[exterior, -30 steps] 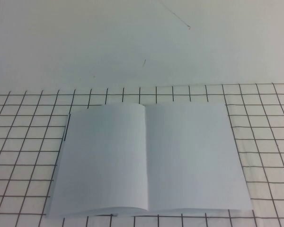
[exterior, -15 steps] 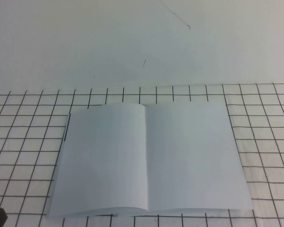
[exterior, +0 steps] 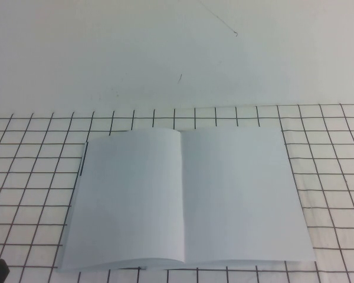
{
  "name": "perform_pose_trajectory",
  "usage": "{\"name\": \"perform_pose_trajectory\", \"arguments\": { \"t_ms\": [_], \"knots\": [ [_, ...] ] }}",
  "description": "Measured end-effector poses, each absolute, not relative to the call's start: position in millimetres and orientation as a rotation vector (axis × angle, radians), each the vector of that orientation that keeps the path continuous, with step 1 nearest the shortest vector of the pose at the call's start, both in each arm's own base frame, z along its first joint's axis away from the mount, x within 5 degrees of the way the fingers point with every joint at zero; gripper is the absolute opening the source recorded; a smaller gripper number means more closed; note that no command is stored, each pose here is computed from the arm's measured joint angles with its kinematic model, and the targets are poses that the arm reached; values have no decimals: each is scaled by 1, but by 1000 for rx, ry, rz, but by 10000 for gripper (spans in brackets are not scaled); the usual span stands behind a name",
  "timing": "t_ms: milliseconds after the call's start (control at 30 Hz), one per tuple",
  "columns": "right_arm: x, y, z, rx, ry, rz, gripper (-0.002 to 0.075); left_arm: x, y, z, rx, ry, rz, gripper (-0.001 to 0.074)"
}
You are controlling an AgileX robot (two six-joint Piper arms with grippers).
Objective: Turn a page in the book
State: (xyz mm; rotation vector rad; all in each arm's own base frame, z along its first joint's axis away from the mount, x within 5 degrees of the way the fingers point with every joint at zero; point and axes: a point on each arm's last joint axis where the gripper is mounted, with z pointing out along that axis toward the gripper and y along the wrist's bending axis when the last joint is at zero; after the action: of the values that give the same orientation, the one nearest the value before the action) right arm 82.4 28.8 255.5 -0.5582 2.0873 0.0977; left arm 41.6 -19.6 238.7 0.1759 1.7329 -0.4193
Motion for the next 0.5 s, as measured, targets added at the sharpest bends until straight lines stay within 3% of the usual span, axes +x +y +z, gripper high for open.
{"name": "perform_pose_trajectory", "arguments": {
  "t_ms": [300,500],
  "knots": [
    [78,28,249,-585,2165,105,1,42,-18,239,156,1733,-396,-3],
    [77,28,249,-589,2178,107,1,46,-9,238,19,1711,-209,-3]
  ]
}}
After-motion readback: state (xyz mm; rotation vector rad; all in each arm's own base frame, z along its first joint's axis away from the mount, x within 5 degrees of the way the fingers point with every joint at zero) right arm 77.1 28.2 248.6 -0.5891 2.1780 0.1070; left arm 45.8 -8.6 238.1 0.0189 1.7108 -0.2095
